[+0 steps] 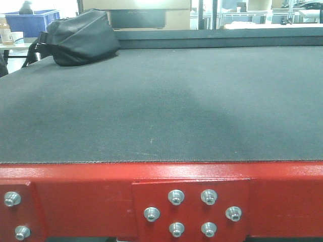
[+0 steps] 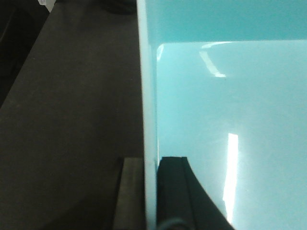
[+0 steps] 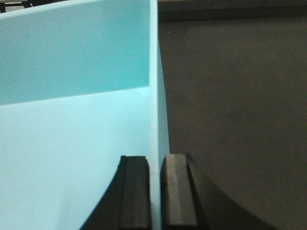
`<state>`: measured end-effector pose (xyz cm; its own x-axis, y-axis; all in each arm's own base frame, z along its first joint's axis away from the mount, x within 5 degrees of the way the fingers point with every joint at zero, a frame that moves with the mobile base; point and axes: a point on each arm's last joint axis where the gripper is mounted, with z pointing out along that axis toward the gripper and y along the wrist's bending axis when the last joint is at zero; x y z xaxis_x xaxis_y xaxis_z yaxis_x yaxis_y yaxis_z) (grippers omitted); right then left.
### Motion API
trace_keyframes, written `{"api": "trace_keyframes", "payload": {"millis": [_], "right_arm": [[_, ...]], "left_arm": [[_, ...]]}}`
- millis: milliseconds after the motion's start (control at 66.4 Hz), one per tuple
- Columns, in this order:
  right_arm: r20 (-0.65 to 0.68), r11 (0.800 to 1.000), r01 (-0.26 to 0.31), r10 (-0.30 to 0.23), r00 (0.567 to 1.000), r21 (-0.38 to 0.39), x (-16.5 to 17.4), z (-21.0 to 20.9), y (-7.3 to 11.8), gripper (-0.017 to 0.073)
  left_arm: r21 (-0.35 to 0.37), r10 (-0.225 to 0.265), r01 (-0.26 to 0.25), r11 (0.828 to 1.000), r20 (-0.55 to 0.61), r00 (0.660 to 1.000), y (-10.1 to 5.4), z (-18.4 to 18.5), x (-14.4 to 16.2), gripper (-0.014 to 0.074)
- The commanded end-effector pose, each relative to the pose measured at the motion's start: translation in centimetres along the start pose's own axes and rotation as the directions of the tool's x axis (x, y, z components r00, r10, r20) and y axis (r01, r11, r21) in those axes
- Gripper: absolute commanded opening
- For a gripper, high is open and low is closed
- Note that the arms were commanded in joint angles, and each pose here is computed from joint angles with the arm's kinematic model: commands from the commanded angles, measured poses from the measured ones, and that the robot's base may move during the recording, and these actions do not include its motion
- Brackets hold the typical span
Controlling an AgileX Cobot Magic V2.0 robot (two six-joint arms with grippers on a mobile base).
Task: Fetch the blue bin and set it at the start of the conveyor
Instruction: 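Lower the held light-blue bin onto the conveyor belt with both grippers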
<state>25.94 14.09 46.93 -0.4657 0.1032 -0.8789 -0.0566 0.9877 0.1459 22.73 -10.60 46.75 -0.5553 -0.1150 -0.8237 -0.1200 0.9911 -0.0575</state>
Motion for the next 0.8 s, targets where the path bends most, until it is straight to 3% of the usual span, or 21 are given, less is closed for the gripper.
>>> {"api": "trace_keyframes", "payload": {"millis": [0,271,437,542,618,784], "right_arm": [[0.049,0.989,-0.039,0.047,0.998,-0.146,-0.4,-0.4,1.6,-0.0163],[-0.105,0.999,-0.016,0.02,0.994,0.041,1.4,3.4,0.3,-0.0163],[-0.203,0.997,-0.023,0.038,0.979,0.08,3.2,7.3,0.3,-0.0163],[-0.262,0.995,-0.063,0.081,0.962,0.075,4.8,9.8,0.0,-0.0163],[-0.31,0.991,-0.092,0.118,0.943,0.096,6.1,11.6,-0.8,-0.0163],[-0.328,0.986,-0.099,0.137,0.935,0.131,7.8,14.1,-2.6,-0.0163]], "left_arm": [[0.17,-0.026,0.019,0.985,0.04,0.999,-2.0,-0.1,-0.3,-0.0111],[0.206,-0.004,0.03,0.978,-0.126,0.992,-3.9,5.1,0.7,-0.0111],[0.182,-0.001,0.034,0.983,-0.178,0.984,-4.7,8.6,1.4,-0.0111],[0.18,0.012,0.026,0.983,-0.207,0.978,-5.4,10.7,2.0,-0.0111],[0.187,0.018,0.023,0.982,-0.212,0.977,-6.0,12.0,2.4,-0.0111],[0.185,0.047,0.002,0.983,-0.26,0.965,-7.1,15.3,4.7,-0.0111]]}}
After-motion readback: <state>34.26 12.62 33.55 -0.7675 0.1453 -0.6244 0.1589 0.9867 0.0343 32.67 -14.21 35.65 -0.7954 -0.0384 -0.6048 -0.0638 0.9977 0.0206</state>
